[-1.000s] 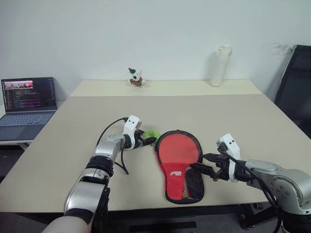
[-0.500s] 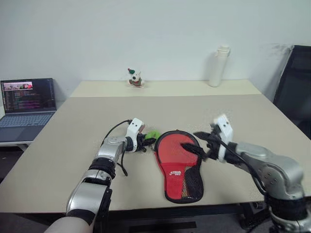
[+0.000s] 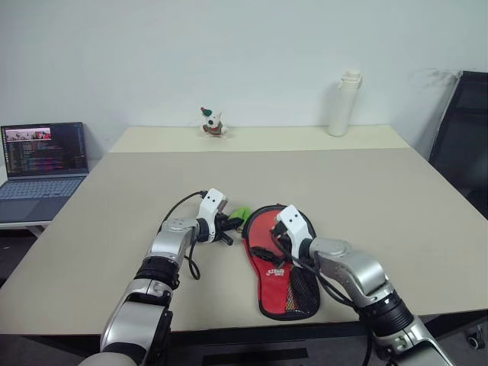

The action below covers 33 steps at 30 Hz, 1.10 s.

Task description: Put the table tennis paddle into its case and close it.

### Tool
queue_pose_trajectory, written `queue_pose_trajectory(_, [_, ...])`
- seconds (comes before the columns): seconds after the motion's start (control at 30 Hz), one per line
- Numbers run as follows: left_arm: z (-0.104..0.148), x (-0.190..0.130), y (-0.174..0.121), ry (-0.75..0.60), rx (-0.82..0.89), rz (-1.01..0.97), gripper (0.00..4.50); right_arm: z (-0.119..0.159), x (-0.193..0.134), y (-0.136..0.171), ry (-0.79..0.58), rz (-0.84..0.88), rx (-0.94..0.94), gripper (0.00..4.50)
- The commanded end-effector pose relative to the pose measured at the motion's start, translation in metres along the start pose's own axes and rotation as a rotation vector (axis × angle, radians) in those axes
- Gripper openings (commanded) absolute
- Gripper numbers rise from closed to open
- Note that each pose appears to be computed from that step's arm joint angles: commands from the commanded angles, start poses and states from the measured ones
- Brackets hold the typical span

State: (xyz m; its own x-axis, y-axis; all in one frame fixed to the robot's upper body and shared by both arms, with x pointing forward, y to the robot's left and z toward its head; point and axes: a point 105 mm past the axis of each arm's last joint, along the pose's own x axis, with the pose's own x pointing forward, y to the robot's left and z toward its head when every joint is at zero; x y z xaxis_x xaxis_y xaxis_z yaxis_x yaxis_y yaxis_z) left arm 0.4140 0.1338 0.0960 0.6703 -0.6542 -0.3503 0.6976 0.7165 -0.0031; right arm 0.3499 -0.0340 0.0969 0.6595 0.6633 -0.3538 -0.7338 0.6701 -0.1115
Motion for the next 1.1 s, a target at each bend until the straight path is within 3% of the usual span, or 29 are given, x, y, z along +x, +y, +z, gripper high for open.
queue_pose_trajectory(0.03, [-0.001,-0.008,0.014,0.027,0.021,0.059,0.02,-0.015,-0.003,-0.002,0.028,-0.018,-0.016,4.5])
queue_pose_trajectory(0.3, [0.05,0.004,0.04,-0.038,0.127,0.248,0.02,-0.028,-0.005,0.005,0.063,-0.006,0.01,4.5])
queue_pose_trajectory(0.47, [0.068,0.015,0.043,-0.037,0.184,0.327,0.02,-0.031,-0.004,0.014,0.073,0.022,0.025,4.5])
queue_pose_trajectory(0.7, [0.104,0.044,0.014,-0.095,0.341,0.366,0.02,-0.037,-0.002,0.035,0.099,0.077,0.041,4.5])
queue_pose_trajectory(0.9, [0.13,0.073,-0.034,-0.135,0.596,0.305,0.02,-0.06,-0.019,0.067,0.174,0.165,0.04,4.5])
queue_pose_trajectory(1.1, [0.147,0.092,-0.081,-0.2,0.783,0.206,0.02,-0.067,-0.028,0.074,0.197,0.147,0.083,4.5])
